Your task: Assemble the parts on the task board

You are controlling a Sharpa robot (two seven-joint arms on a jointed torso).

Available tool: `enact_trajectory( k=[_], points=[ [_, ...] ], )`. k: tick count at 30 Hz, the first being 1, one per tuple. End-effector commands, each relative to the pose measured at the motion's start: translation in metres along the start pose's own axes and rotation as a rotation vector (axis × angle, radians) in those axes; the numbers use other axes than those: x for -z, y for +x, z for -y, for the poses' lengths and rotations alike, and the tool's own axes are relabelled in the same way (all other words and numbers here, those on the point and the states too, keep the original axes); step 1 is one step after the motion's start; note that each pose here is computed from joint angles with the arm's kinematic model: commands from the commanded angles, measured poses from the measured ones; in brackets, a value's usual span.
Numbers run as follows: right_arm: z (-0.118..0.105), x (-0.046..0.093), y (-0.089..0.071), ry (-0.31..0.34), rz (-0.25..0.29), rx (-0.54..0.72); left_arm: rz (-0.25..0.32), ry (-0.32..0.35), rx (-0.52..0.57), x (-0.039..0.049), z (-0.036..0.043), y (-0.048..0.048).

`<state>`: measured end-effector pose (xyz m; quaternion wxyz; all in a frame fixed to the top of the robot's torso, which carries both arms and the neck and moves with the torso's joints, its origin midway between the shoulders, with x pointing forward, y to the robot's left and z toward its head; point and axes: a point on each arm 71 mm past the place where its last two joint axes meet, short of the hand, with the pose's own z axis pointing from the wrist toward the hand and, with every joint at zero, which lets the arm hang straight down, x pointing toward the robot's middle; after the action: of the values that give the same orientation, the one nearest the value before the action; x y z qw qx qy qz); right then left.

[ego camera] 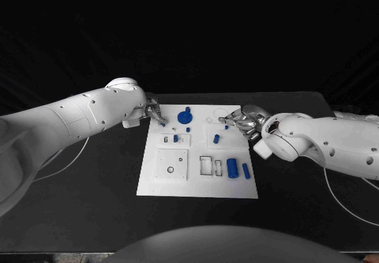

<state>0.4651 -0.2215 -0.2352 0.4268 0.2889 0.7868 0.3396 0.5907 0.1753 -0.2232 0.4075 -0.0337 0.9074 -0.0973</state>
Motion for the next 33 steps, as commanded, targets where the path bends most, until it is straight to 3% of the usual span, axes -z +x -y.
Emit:
enact_trajectory(
  k=[1, 11, 22, 26, 33],
  points=[
    [0.000, 0.000, 0.001, -0.002, -0.012, 0.005, 0.000, 0.033, 0.004, 0.0006, 0.0020, 0.0002],
    [0.001, 0.000, 0.000, 0.001, -0.008, 0.005, 0.031, 0.059, 0.032, 0.0076, -0.0022, -0.0058],
    [0.001, -0.001, -0.001, 0.003, -0.007, 0.006, 0.040, 0.079, 0.062, 0.0335, -0.0028, -0.0257],
    [0.001, -0.001, 0.000, 0.002, -0.007, 0.005, 0.014, 0.074, 0.076, 0.0391, -0.0052, -0.0235],
    [0.001, -0.001, -0.001, 0.002, -0.005, 0.005, -0.038, 0.039, 0.090, 0.0459, -0.0091, -0.0115]
  ],
)
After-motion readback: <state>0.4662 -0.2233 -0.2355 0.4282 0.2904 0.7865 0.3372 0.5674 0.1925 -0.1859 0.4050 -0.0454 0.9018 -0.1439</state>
